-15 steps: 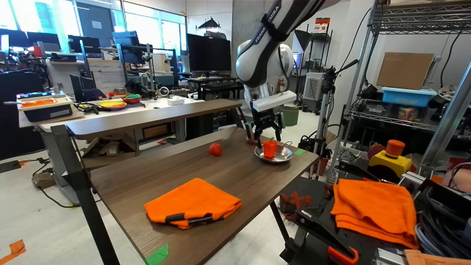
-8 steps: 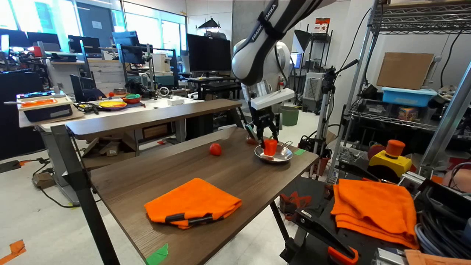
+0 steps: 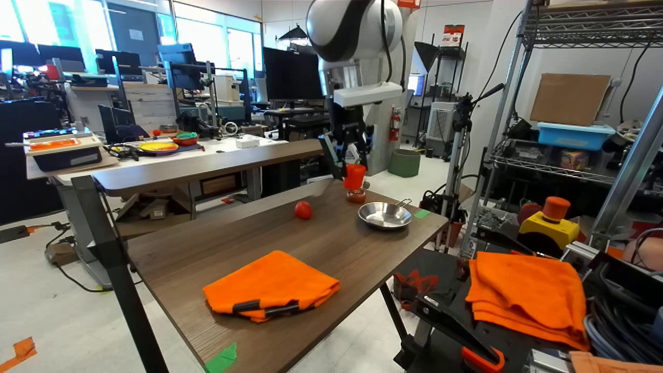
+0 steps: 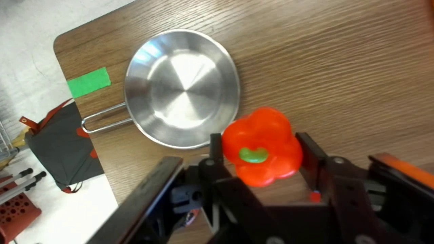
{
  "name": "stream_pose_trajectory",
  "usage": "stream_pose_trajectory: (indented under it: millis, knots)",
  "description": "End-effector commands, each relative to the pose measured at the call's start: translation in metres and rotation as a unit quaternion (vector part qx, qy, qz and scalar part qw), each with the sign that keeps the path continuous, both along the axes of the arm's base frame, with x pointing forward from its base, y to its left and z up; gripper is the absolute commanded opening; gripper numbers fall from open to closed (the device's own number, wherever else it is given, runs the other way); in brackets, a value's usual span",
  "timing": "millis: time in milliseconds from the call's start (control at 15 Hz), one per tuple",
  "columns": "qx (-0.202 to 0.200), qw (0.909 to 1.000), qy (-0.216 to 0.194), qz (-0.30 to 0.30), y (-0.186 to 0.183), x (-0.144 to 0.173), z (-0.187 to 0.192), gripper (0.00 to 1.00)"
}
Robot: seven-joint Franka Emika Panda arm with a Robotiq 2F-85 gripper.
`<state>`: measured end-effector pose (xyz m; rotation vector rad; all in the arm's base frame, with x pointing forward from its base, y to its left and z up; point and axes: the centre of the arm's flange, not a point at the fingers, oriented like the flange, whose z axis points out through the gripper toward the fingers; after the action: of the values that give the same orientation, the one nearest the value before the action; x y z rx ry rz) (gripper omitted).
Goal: Pick up the red pepper on the plate and put it on the table
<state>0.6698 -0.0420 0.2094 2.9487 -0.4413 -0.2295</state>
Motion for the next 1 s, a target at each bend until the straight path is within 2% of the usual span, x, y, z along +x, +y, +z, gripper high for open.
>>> stream_pose_trajectory:
  millis: [0, 333, 933]
  knots:
    - [0.021, 0.9998, -0.003, 0.005, 0.047, -0.009, 0.014, 0.3]
    - [0.015, 0.9996, 0.021, 0.008, 0.083, -0.017, -0.022, 0.3]
    - [-0.022, 0.9983, 0.052, -0.016, 0.11, -0.021, -0.092, 0.3]
